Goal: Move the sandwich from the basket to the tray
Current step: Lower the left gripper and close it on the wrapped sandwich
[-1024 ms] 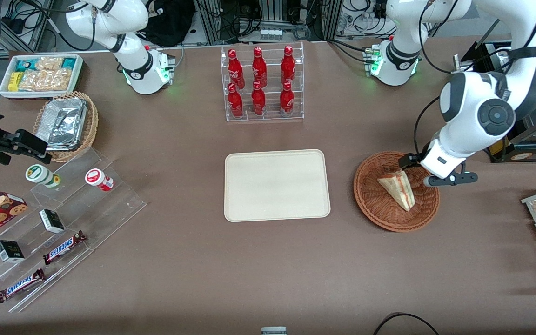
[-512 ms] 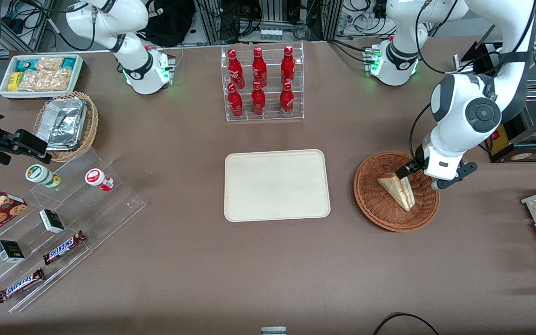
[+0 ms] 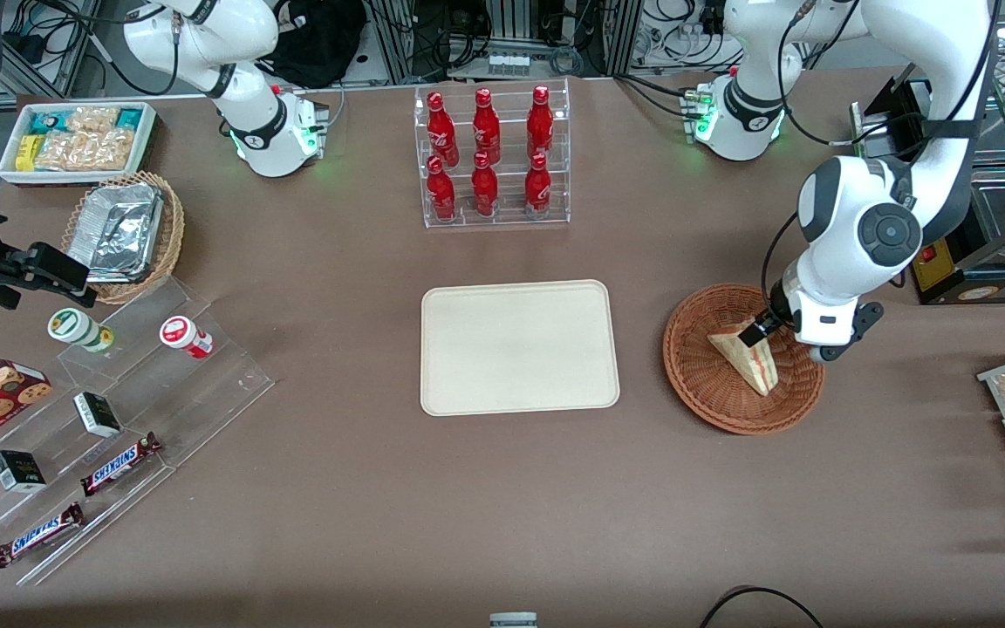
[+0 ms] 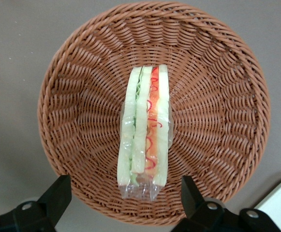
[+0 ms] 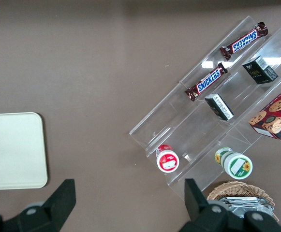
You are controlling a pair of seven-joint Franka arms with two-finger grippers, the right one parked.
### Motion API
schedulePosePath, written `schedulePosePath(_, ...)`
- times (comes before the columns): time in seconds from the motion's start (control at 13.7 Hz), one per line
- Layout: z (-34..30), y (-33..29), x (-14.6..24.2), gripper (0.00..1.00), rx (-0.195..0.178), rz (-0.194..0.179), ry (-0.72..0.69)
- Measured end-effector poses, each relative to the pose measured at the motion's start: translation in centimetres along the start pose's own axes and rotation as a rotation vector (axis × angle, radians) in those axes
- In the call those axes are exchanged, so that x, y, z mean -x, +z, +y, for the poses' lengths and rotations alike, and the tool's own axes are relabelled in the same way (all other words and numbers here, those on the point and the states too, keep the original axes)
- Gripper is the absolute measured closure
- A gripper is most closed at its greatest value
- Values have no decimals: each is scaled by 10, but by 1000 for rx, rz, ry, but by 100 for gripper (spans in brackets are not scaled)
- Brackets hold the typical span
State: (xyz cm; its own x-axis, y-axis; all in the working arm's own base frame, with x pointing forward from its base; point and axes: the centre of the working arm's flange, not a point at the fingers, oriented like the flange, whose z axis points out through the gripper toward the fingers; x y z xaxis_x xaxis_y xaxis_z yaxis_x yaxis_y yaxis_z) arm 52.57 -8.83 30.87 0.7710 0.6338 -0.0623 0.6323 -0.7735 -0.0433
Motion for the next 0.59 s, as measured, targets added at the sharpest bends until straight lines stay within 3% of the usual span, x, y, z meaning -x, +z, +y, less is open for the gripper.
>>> schedulePosePath(0.59,11,44,2,0,7,-5,4)
